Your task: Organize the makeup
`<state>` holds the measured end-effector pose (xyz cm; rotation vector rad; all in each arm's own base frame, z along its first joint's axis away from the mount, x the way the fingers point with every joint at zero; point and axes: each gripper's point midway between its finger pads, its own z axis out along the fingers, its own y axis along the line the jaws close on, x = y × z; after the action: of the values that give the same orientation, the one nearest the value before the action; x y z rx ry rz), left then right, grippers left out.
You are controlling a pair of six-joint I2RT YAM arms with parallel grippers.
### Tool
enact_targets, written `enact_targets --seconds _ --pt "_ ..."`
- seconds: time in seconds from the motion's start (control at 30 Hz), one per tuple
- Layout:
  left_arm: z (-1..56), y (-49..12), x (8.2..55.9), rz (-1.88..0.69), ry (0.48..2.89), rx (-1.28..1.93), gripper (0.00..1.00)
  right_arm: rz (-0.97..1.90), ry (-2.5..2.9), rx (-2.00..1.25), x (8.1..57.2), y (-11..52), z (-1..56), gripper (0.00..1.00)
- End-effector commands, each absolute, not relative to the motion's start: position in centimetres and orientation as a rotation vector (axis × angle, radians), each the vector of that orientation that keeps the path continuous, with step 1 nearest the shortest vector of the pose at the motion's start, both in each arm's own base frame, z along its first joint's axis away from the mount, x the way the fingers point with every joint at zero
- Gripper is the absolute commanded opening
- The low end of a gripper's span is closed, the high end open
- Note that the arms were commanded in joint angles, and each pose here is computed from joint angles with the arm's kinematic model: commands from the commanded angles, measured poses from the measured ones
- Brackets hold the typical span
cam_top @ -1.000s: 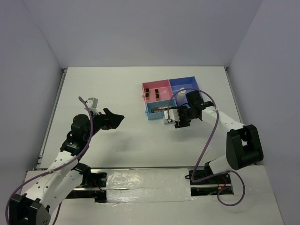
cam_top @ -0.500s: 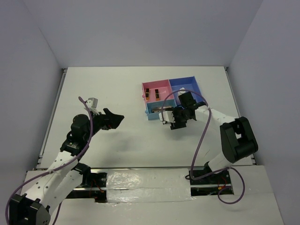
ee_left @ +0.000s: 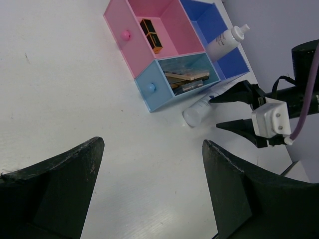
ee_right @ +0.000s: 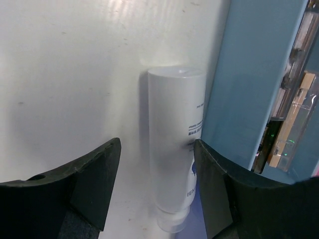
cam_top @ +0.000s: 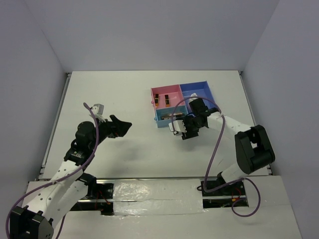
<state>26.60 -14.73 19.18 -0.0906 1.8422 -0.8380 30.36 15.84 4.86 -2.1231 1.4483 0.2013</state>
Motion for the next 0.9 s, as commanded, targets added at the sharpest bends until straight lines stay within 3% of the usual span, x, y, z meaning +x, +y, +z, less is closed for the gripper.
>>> enact_targets --seconds 0.0,0.07,0.23,0.33,0.73,0.87 --pt "20.0 -14.6 27.0 -0.845 1.803 -0.099 0.93 0.284 1.366 -2.127 28.3 16.9 7.2 0.68" --pt "19.8 -14.7 27.0 -0.851 1.805 -0.098 0.93 0.289 1.355 -2.110 28.1 17.1 8.0 0.69" --pt "19.8 -14.9 27.2 -0.855 1.808 -0.087 0.93 0.267 1.346 -2.084 28.7 17.3 8.5 0.84" --pt "19.9 -14.9 27.3 -0.855 1.806 -0.087 0.93 0.267 1.373 -2.097 29.3 17.3 7.8 0.86" --pt "19.3 -14.6 26.9 -0.845 1.815 -0.104 0.93 0.245 1.499 -2.132 31.2 16.7 4.2 0.79" --pt "19.3 -14.5 26.8 -0.839 1.811 -0.107 0.93 0.245 1.507 -2.164 30.7 16.3 3.5 0.71"
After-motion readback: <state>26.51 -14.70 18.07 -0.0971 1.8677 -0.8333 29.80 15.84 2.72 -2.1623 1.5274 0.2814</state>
